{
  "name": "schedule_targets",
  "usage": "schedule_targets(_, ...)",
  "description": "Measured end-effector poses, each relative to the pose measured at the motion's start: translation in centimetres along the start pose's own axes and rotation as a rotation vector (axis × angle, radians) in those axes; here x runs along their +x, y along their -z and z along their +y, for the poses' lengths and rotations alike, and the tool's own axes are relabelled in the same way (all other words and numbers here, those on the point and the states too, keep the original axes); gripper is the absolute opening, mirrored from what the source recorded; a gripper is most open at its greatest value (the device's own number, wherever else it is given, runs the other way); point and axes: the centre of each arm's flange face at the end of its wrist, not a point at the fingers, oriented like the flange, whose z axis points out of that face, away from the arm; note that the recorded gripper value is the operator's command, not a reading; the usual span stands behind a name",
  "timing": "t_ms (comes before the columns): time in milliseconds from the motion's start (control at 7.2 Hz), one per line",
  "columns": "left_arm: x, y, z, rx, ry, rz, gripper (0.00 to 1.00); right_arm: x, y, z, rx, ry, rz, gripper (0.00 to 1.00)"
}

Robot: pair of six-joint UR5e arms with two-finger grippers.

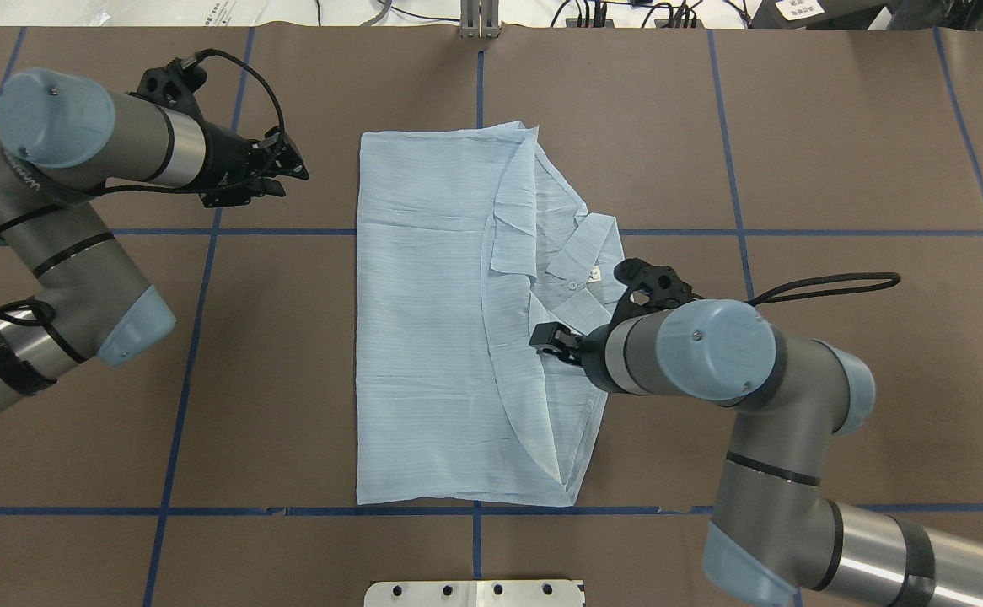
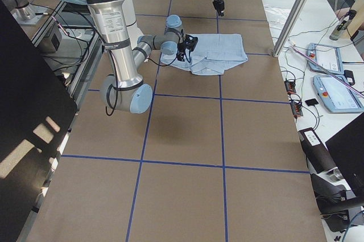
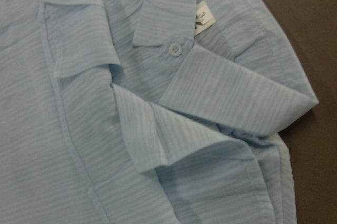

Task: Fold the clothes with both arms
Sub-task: 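Move the right gripper to the collar while the left gripper withdraws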

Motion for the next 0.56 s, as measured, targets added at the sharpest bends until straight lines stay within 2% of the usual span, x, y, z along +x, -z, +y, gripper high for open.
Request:
schedule_targets(278, -0.7, 2.7, 0.3, 0.008, -0.048, -0.045, 0.48, -1.6, -1.0, 4.5, -0.002, 0.262, 0.052, 1.00)
schedule_targets(556, -1.2, 3.6, 0.3, 0.014, -0.071, -0.068, 0.48, -1.6, -1.7, 6.4, -0.004, 0.529, 0.088, 1.00)
